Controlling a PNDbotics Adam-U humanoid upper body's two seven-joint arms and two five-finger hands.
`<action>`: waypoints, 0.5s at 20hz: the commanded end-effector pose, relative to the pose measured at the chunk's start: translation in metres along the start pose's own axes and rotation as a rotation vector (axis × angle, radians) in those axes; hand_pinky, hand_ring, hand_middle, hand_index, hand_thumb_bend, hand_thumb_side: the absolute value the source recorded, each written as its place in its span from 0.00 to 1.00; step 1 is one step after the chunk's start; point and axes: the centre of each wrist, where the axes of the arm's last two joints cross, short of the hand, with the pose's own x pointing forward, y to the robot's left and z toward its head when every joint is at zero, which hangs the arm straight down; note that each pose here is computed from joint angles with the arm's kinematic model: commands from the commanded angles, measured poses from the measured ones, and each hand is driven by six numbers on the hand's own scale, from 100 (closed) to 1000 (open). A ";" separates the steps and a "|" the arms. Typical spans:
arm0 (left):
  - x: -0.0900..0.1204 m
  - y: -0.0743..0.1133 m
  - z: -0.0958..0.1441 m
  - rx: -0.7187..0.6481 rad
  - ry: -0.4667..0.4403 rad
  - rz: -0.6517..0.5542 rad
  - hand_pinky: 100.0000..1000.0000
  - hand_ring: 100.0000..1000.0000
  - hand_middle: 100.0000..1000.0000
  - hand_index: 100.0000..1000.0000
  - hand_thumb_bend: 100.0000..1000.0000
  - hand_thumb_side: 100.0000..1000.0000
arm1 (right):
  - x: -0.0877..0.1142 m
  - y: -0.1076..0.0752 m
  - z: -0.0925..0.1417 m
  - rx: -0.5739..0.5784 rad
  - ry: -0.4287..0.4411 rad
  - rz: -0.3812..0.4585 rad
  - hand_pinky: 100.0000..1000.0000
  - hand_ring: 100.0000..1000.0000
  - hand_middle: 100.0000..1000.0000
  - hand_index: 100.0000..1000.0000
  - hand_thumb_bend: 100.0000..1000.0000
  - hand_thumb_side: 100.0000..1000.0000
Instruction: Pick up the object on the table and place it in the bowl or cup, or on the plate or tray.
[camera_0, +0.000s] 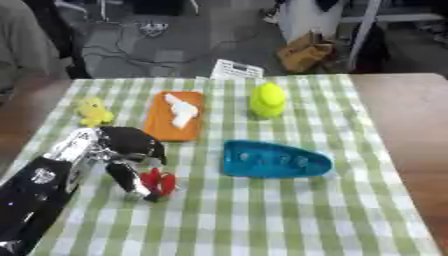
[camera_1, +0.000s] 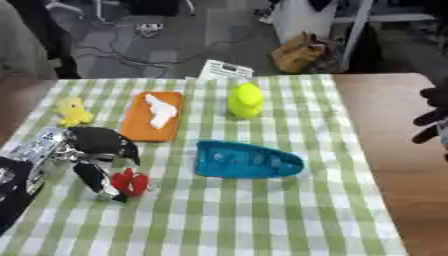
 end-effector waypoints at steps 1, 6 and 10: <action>-0.010 0.007 0.012 -0.227 -0.175 -0.148 0.72 0.79 0.74 0.92 0.67 0.44 | 0.008 -0.007 -0.004 0.003 -0.038 0.027 0.43 0.55 0.71 0.66 0.00 0.67; -0.010 0.004 0.014 -0.203 -0.170 -0.141 0.72 0.79 0.74 0.93 0.62 0.42 | 0.008 -0.007 -0.004 0.003 -0.038 0.027 0.43 0.55 0.71 0.66 0.00 0.67; -0.009 0.004 0.011 -0.179 -0.176 -0.138 0.71 0.78 0.73 0.92 0.60 0.42 | 0.008 -0.007 -0.004 0.002 -0.038 0.026 0.43 0.55 0.71 0.66 0.00 0.67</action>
